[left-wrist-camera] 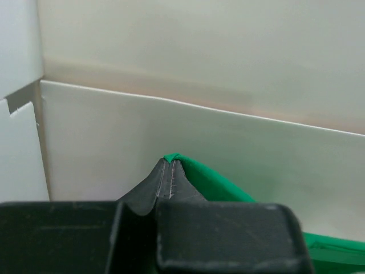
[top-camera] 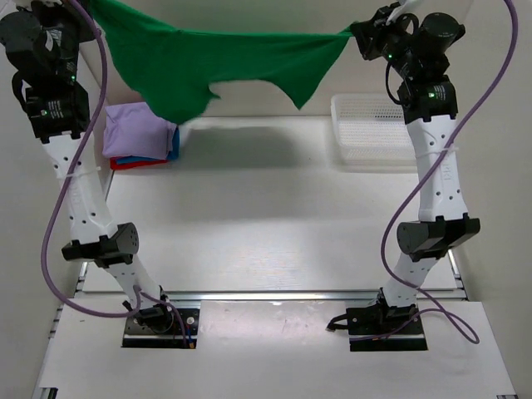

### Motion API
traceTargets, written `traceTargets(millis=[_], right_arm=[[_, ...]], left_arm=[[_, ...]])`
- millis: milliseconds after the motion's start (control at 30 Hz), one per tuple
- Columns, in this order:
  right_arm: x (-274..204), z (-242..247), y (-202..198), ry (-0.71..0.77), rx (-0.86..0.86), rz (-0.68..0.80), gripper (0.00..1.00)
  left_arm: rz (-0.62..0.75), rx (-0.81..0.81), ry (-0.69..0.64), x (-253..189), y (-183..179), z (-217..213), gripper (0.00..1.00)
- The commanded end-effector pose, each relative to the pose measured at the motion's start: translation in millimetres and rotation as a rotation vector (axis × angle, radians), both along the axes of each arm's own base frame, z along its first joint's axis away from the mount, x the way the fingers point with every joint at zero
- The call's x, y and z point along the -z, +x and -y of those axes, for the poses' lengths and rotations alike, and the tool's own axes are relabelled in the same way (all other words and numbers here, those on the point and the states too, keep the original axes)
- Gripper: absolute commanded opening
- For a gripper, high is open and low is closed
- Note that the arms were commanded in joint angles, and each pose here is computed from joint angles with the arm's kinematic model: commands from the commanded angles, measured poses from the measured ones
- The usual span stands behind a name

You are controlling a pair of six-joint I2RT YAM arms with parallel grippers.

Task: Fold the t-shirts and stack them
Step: Flatten out the tshirt

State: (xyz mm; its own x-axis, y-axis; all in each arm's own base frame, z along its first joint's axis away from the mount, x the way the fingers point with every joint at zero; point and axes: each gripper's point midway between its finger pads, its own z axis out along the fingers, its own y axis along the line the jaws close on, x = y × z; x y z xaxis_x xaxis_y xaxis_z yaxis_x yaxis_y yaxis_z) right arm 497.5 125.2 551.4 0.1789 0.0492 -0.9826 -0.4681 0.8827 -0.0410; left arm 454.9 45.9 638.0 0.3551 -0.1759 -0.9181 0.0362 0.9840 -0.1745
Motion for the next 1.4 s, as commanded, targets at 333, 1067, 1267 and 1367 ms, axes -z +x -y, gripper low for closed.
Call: traceTargets(millis=[333, 1067, 1267, 1367], right_arm=[[217.8, 13.6, -52.8, -0.012, 0.019, -0.419, 0.0], [482.6, 34.6, -311.9, 0.127, 0.249, -1.34, 0.0], [476.0, 41.0, -310.8, 0.165, 0.268, -1.355, 0.0], [472.7, 48.1, -310.3, 0.179, 0.292, -1.354, 0.0]], left_arm=[[-0.762, 0.156, -0.106, 309.2, -81.6, 99.1, 0.0], [-1.125, 0.154, -0.294, 484.4, -310.3, 102.3, 0.0], [-1.036, 0.135, -0.248, 457.0, -253.4, 109.4, 0.0], [-1.029, 0.11, -0.21, 454.2, -231.2, 109.0, 0.0]])
